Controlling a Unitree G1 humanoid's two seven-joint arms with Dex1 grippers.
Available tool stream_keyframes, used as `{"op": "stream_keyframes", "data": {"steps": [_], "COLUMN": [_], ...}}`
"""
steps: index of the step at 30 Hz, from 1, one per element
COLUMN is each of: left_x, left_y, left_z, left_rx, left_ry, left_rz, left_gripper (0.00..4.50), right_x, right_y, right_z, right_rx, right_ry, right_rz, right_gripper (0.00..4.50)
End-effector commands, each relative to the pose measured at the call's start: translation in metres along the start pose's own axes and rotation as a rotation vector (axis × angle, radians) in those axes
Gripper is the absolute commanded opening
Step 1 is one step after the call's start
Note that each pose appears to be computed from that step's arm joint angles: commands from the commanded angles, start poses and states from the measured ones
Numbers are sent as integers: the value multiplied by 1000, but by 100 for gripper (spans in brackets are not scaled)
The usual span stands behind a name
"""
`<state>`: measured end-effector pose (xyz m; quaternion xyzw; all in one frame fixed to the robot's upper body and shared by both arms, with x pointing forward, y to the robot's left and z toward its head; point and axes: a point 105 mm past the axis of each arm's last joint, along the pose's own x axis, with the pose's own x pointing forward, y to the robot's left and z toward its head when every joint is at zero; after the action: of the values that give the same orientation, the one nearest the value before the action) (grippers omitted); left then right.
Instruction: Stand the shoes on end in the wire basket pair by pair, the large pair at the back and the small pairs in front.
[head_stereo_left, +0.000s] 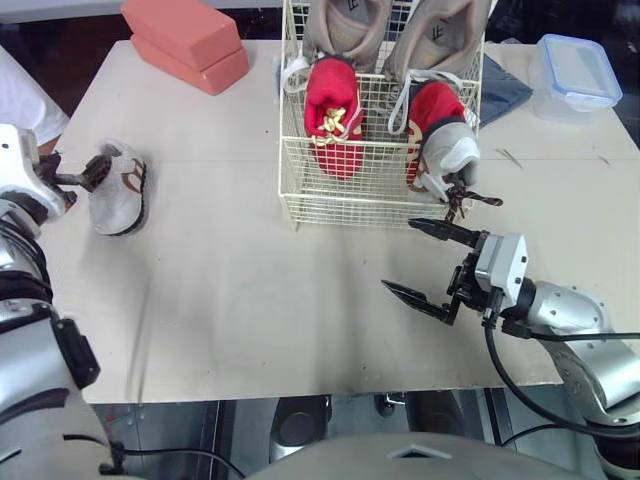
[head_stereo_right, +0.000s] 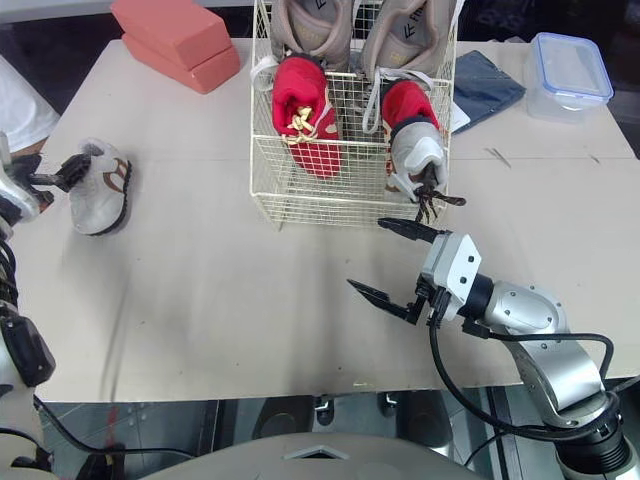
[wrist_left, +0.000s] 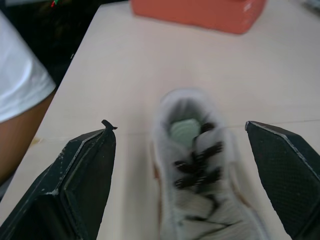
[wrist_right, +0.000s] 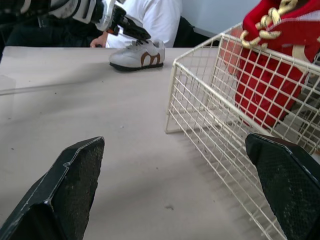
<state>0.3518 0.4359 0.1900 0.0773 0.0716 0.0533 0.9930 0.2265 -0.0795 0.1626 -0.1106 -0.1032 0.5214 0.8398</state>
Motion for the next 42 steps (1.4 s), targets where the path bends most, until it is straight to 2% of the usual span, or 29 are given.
{"op": "stream_keyframes", "data": {"steps": [1,3,6,8,9,10,11,12,14,15,17,22,25,27,28,31,34,37,39,42], "left_x": [0,4,7,8,8,9,9,9,8,7,5,-19,-48,-71,-82,-104,-118,-127,-137,-146], "left_y": [6,0,-4,-6,-7,-7,-7,-8,-7,-6,-4,-16,-20,-32,-49,-96,-134,-168,-210,-241], "left_z": [-2,-4,-7,-9,-9,-9,-8,-7,-3,0,12,65,104,130,140,153,159,161,154,145], "left_rx": [13,-3,-11,6,7,8,8,16,34,43,56,33,41,40,58,61,34,-7,-15,-67], "left_ry": [54,75,93,101,100,91,84,74,39,19,-56,-427,-666,-823,-878,-970,-1008,-1022,-1013,-988], "left_rz": [26,6,0,-3,-4,-5,-6,-9,-8,-5,2,-138,-130,-129,-181,-310,-405,-485,-615,-714], "left_gripper": [450,450,378,277,241,172,141,87,15,2,2,2,2,2,2,2,2,2,2,2], "right_x": [2,2,2,2,2,3,3,4,5,5,5,5,7,9,10,14,18,22,26,31], "right_y": [2,1,1,-1,-2,-2,-2,-2,-2,-2,-3,-4,-3,-4,-5,-9,-14,-19,-23,-27], "right_z": [12,13,14,16,17,17,18,18,20,20,23,30,35,40,42,49,57,65,74,78], "right_rx": [-41,-44,-47,-53,-55,-57,-57,-58,-58,-58,-52,-7,26,43,50,65,83,116,169,224], "right_ry": [-42,-44,-46,-47,-48,-48,-48,-49,-51,-52,-60,-104,-140,-168,-182,-221,-260,-299,-339,-345], "right_rz": [7,4,1,-7,-9,-10,-11,-12,-14,-14,-19,-25,-8,4,7,16,25,16,-12,-41], "right_gripper": [447,447,450,450,450,450,450,450,450,450,450,450,450,450,450,450,450,450,450,450]}}
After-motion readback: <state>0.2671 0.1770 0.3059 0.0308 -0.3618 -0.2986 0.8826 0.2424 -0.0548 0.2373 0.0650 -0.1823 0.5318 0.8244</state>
